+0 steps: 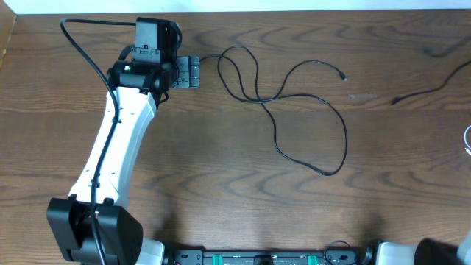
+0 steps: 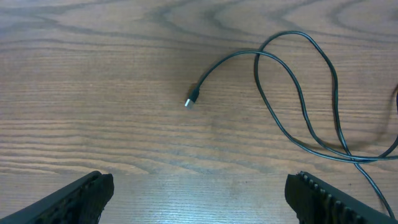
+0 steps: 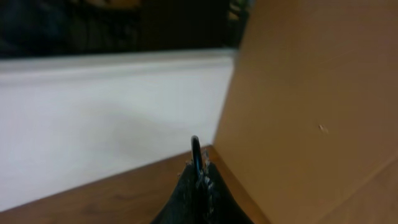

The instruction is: Untangle cables

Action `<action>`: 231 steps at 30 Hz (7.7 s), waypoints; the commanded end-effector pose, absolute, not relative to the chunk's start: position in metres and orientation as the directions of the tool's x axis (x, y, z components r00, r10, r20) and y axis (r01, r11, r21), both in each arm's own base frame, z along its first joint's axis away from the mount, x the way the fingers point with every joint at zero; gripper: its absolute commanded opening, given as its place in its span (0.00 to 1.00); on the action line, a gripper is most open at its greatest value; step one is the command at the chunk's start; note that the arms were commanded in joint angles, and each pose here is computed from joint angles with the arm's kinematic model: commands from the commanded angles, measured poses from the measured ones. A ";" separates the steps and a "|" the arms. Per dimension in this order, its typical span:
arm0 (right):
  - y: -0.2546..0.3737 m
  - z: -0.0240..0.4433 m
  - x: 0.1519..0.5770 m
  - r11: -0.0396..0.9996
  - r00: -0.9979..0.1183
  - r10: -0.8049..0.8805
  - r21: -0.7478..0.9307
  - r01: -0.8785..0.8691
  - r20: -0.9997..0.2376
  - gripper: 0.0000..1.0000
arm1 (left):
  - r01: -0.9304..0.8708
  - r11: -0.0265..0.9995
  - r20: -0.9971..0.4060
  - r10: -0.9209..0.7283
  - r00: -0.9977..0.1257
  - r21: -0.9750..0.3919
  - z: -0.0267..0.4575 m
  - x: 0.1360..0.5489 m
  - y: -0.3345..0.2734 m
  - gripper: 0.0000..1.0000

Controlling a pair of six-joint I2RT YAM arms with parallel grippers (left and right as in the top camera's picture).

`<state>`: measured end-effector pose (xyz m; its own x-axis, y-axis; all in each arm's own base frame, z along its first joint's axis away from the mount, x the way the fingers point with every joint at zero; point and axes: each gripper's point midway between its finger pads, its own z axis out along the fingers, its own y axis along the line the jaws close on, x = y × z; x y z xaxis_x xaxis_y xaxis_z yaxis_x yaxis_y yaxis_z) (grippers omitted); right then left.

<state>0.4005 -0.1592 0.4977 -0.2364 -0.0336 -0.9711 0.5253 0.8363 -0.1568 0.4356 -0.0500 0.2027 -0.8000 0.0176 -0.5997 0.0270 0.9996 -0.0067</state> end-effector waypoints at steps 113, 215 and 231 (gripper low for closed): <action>0.160 0.135 0.476 0.497 -0.499 -0.630 0.185 -0.848 -0.595 0.99 | 0.022 1.000 -0.595 0.016 -0.804 -0.003 0.200 0.436 -0.049 0.93; 0.158 -0.064 0.510 0.861 -0.843 -0.492 -0.264 -0.435 -0.216 0.01 | 0.022 1.000 -0.592 0.016 -0.806 -0.002 0.200 0.435 -0.049 0.93; -0.016 0.100 0.642 0.881 -0.781 -0.332 -0.470 -0.057 -0.528 0.01 | 0.022 1.000 -0.592 0.016 -0.806 -0.002 0.200 0.435 -0.049 0.93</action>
<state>0.6210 -0.0031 0.0495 -0.8339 -0.3175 -0.4515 -0.1251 0.9054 -0.4057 0.4349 -0.0500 0.2022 -0.8021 0.0179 -0.5969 0.0272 0.9996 -0.0066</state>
